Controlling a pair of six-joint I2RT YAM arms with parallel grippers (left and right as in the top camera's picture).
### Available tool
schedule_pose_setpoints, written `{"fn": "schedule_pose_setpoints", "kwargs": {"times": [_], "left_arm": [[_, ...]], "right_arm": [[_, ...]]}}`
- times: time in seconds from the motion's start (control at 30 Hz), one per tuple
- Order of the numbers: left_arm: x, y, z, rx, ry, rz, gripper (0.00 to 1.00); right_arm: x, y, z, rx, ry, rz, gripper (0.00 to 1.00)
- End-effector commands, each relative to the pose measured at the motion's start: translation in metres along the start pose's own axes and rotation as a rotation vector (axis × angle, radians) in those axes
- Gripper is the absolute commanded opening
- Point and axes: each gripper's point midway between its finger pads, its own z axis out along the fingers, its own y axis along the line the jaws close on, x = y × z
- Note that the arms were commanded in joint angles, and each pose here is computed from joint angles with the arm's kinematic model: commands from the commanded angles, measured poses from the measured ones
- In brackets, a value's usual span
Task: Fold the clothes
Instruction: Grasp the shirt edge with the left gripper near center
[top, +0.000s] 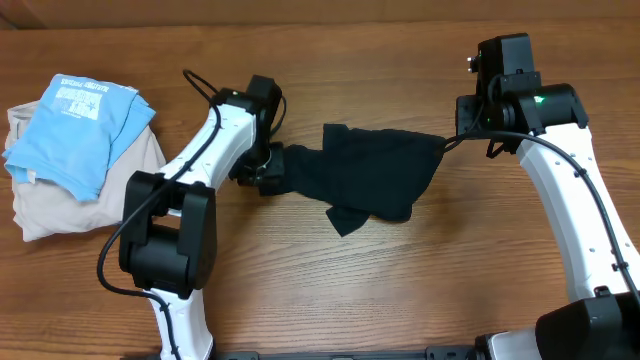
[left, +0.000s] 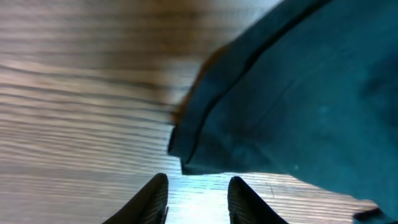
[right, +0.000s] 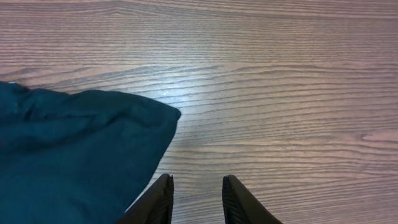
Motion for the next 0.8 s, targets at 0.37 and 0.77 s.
{"fn": "schedule_pose_setpoints", "kwargs": {"times": [0.37, 0.77], "left_arm": [[0.009, -0.019, 0.047, 0.126, -0.02, 0.039, 0.4], [0.006, -0.04, -0.001, 0.239, -0.022, 0.144, 0.04]], "right_arm": [[-0.003, -0.001, -0.004, -0.008, -0.016, 0.019, 0.3], [-0.003, 0.003, -0.004, -0.032, -0.014, 0.019, 0.3]]}}
